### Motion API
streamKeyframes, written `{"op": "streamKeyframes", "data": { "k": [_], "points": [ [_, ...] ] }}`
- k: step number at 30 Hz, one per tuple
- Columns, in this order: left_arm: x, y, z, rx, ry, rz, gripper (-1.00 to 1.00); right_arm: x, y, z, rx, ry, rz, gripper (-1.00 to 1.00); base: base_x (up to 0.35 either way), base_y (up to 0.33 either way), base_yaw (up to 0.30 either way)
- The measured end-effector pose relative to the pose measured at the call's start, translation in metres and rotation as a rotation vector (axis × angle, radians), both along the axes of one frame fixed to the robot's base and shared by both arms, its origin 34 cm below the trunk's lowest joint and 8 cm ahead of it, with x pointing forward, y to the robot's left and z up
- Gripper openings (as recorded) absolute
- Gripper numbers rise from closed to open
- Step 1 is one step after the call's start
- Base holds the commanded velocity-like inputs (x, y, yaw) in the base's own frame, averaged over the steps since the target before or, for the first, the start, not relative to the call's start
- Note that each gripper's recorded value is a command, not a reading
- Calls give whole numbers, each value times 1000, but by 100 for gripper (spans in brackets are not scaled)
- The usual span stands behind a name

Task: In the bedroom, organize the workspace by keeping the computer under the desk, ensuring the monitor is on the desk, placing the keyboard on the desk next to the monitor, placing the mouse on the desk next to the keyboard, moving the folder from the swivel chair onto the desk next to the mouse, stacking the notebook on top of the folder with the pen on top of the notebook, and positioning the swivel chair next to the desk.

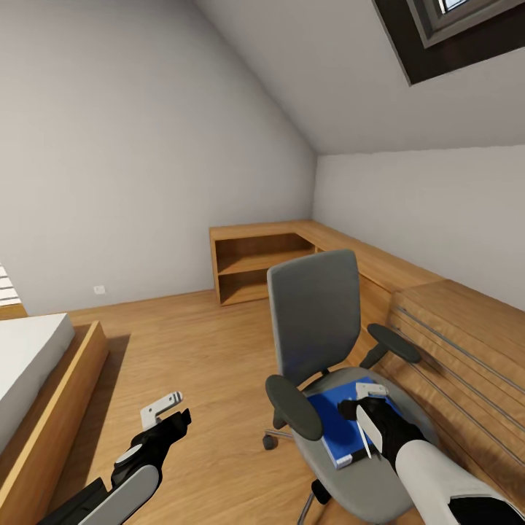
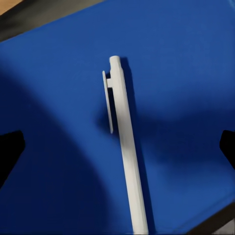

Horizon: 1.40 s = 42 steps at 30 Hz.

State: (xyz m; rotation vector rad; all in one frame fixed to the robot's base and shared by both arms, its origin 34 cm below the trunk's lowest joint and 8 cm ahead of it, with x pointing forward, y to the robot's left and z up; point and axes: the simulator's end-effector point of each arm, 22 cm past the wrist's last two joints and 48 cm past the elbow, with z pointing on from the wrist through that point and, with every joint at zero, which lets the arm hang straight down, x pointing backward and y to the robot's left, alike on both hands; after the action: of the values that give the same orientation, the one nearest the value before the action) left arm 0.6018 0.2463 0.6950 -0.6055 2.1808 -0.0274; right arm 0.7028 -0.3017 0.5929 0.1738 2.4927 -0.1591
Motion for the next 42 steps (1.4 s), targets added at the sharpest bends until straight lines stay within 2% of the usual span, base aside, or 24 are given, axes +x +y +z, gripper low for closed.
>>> {"op": "streamKeyframes", "data": {
  "k": [42],
  "points": [
    [-3,0,-20,-1,-1,2,100,-4,0,-20,-3,9,4,100,0,0,0]
  ]
}}
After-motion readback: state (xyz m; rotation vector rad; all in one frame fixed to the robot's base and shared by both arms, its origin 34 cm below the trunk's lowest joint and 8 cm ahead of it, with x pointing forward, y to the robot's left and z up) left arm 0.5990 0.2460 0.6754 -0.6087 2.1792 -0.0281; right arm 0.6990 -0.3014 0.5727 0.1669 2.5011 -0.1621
